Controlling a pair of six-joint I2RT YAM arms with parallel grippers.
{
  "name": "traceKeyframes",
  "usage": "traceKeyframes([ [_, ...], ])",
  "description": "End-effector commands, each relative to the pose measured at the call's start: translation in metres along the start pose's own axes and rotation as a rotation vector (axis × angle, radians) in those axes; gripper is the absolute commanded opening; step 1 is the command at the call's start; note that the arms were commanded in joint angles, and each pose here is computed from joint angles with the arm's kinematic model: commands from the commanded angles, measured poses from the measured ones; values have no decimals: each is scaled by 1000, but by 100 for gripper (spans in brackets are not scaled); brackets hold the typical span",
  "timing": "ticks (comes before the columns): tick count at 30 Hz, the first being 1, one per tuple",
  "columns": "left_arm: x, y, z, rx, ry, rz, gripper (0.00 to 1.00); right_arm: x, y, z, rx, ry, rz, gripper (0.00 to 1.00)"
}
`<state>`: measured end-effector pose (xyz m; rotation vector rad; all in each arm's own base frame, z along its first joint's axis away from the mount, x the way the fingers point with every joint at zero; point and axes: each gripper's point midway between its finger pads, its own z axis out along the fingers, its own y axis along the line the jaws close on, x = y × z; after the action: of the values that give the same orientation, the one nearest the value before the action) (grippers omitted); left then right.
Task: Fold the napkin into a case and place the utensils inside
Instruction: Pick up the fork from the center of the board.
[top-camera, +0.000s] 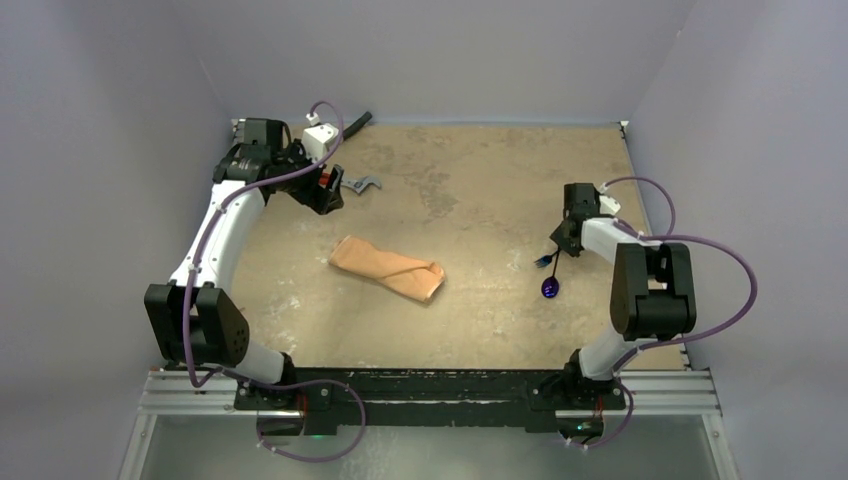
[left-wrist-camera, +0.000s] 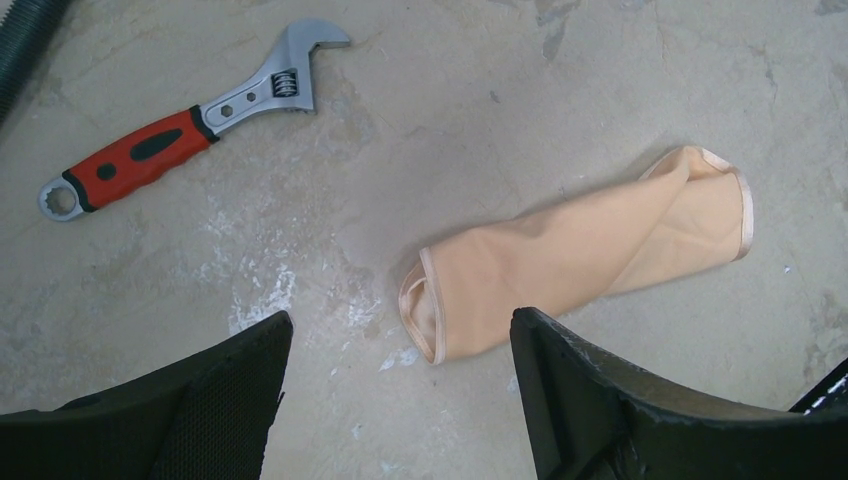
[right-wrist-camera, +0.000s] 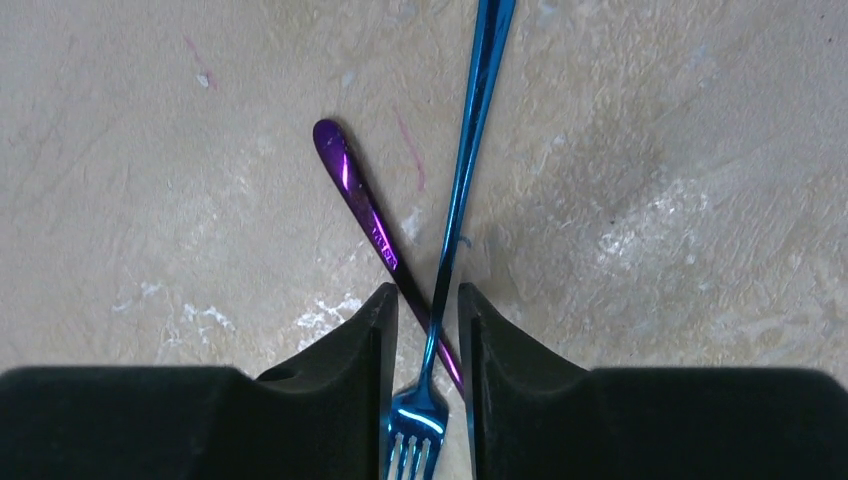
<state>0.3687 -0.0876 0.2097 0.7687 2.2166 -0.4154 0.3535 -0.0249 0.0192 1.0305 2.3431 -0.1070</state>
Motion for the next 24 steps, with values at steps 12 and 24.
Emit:
traceKeyframes([
  [12,-7,7,-8,-44,-23,17,78,-32,-1,-12,-2,-100,4,0],
  [24,-13,-4,-8,19,-43,7,86,-6,116,-119,-394,-195,-345,0],
])
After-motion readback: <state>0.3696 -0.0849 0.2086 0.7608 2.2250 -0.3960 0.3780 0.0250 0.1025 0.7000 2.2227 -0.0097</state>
